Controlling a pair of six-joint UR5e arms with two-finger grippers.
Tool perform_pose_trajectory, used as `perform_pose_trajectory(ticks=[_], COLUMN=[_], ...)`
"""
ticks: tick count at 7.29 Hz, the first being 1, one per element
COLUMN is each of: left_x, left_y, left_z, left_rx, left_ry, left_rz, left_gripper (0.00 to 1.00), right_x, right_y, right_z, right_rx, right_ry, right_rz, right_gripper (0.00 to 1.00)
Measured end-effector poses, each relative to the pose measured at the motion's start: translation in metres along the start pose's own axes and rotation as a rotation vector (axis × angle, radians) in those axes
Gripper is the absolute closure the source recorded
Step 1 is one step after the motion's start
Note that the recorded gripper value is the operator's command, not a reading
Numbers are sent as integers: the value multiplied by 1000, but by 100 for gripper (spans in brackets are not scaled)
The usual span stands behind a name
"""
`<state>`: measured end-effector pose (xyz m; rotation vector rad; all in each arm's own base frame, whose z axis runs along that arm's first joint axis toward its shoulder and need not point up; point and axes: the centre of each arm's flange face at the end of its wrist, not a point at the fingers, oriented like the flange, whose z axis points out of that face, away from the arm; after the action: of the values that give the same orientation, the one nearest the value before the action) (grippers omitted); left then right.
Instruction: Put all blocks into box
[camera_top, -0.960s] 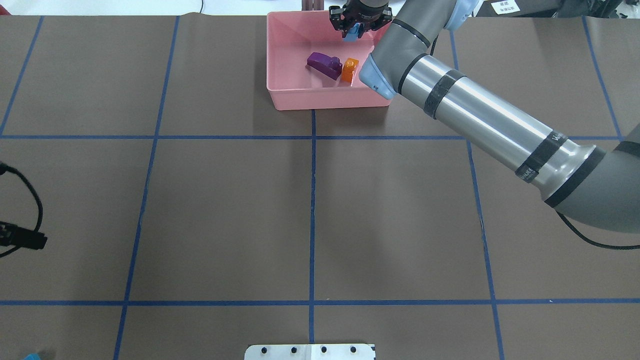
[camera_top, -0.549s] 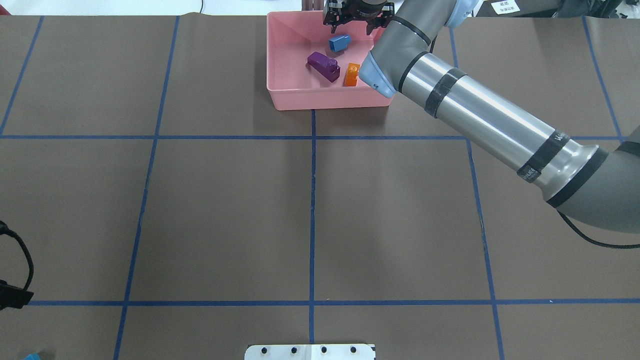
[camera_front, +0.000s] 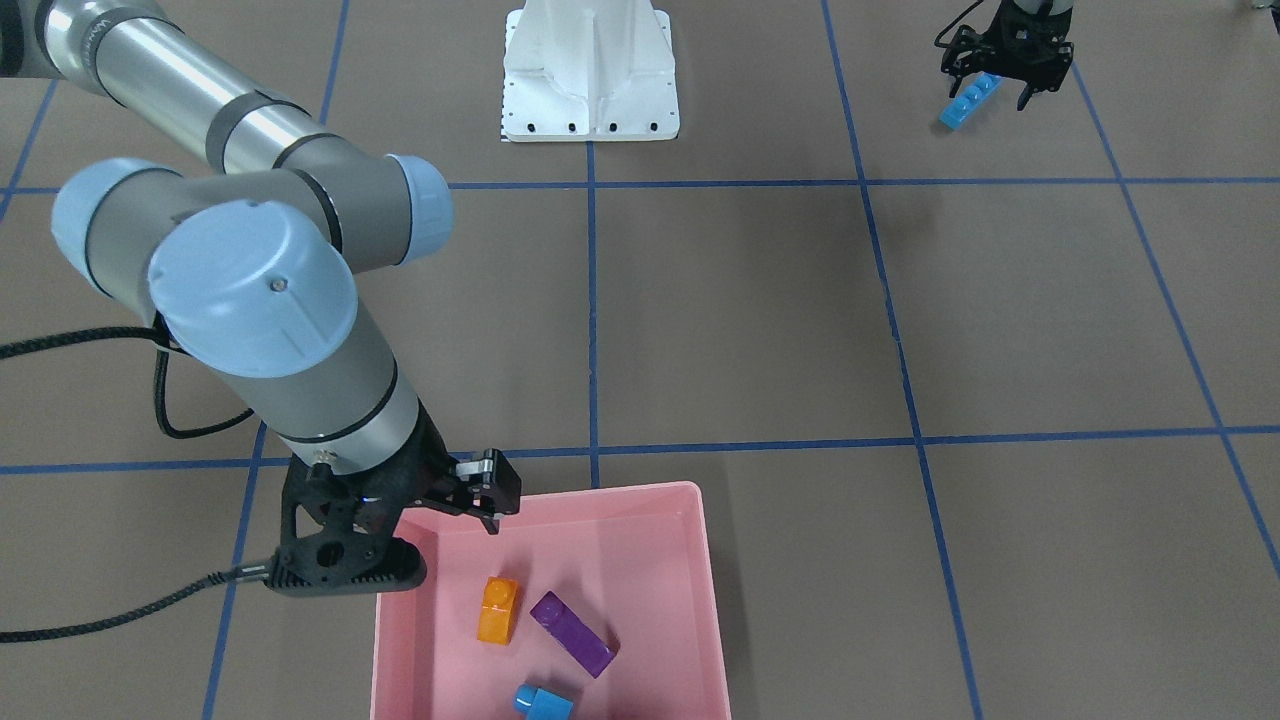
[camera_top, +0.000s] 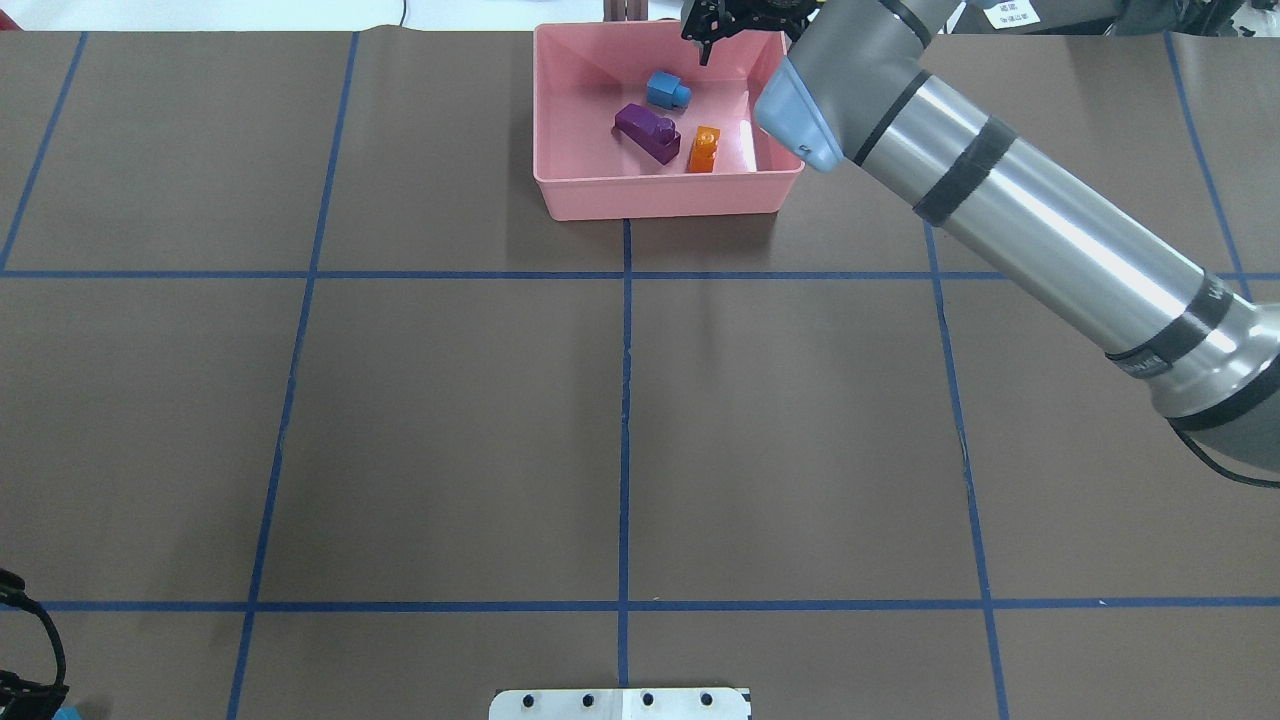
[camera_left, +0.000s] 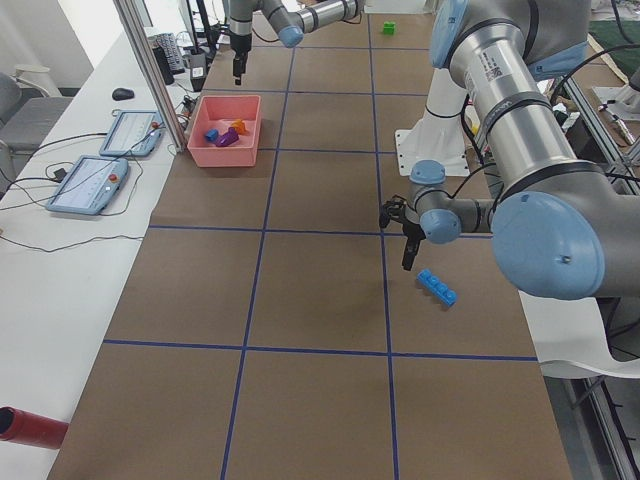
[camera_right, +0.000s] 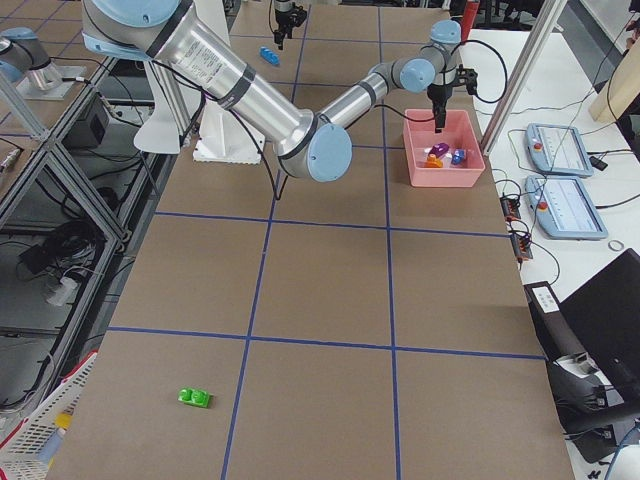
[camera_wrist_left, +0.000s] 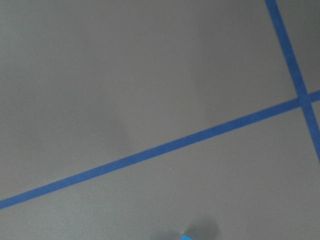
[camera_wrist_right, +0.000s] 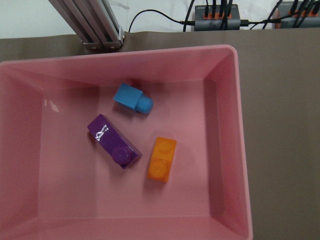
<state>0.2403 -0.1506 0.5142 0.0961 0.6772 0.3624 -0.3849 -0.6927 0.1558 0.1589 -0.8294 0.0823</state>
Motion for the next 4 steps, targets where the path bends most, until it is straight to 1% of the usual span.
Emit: perform_pose_trajectory(ticks=[2, 4], left_x=[-6, -8], left_y=[16, 26], left_z=[22, 32], left_rx=[-9, -30], left_ry=[3, 7], left_rz=[22, 46], left_gripper=[0, 0], right_x=[32, 78], right_y=[40, 88], right_z=[-28, -49], right_rx=[-59, -100], right_ry=[65, 106], right_rz=[-25, -66], right_gripper=[1, 1])
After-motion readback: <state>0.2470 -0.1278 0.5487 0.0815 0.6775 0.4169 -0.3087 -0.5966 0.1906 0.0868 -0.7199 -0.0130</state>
